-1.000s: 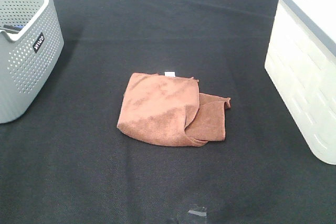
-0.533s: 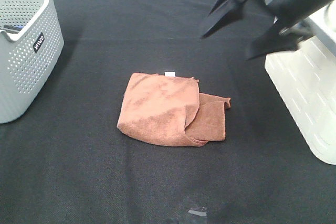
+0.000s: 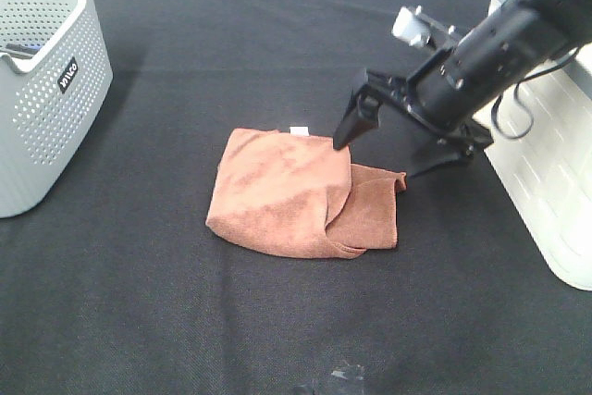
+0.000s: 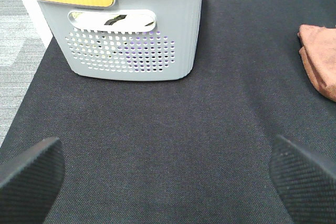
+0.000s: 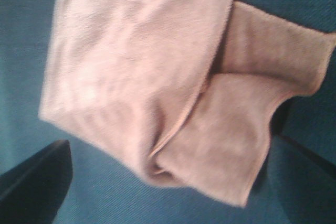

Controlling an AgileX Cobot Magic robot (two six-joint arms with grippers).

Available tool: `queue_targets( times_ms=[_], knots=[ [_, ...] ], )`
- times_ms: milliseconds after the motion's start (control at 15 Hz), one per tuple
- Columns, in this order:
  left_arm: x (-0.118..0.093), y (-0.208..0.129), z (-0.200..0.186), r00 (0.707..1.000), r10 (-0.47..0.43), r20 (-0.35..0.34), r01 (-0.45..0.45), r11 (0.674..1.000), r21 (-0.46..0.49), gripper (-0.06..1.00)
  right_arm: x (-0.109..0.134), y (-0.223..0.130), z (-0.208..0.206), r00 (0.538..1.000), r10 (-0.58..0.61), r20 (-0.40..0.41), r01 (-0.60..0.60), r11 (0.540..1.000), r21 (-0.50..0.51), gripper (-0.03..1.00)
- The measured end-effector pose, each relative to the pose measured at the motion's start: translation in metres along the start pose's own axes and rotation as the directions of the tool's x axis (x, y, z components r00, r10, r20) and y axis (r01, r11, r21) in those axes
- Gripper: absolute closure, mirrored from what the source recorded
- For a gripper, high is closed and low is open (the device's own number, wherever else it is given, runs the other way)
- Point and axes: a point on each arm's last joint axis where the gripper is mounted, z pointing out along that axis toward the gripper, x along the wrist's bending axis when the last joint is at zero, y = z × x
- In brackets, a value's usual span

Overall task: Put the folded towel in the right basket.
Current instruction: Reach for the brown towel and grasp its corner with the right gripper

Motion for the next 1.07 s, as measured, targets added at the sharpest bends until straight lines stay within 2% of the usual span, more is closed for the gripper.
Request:
queue_targets(
  times_ms=[133,533,1067],
  knots=[
    [0.000,0.000,0.000,1.000,0.000,0.000,0.000,1.000,0.000,-0.04,-0.010,-0.001,0.017,0.999,0.001,0.037,-0.002,1.000,0.026,0.00],
    [0.000,0.000,0.000,1.000,0.000,0.000,0.000,1.000,0.000,-0.04,-0.029,-0.008,0.051,0.996,0.036,0.081,-0.043,0.995,0.087,0.00],
    [0.000,0.000,0.000,1.000,0.000,0.000,0.000,1.000,0.000,-0.04,-0.032,-0.005,0.068,0.993,0.107,0.050,-0.111,0.990,0.087,0.00]
  ],
)
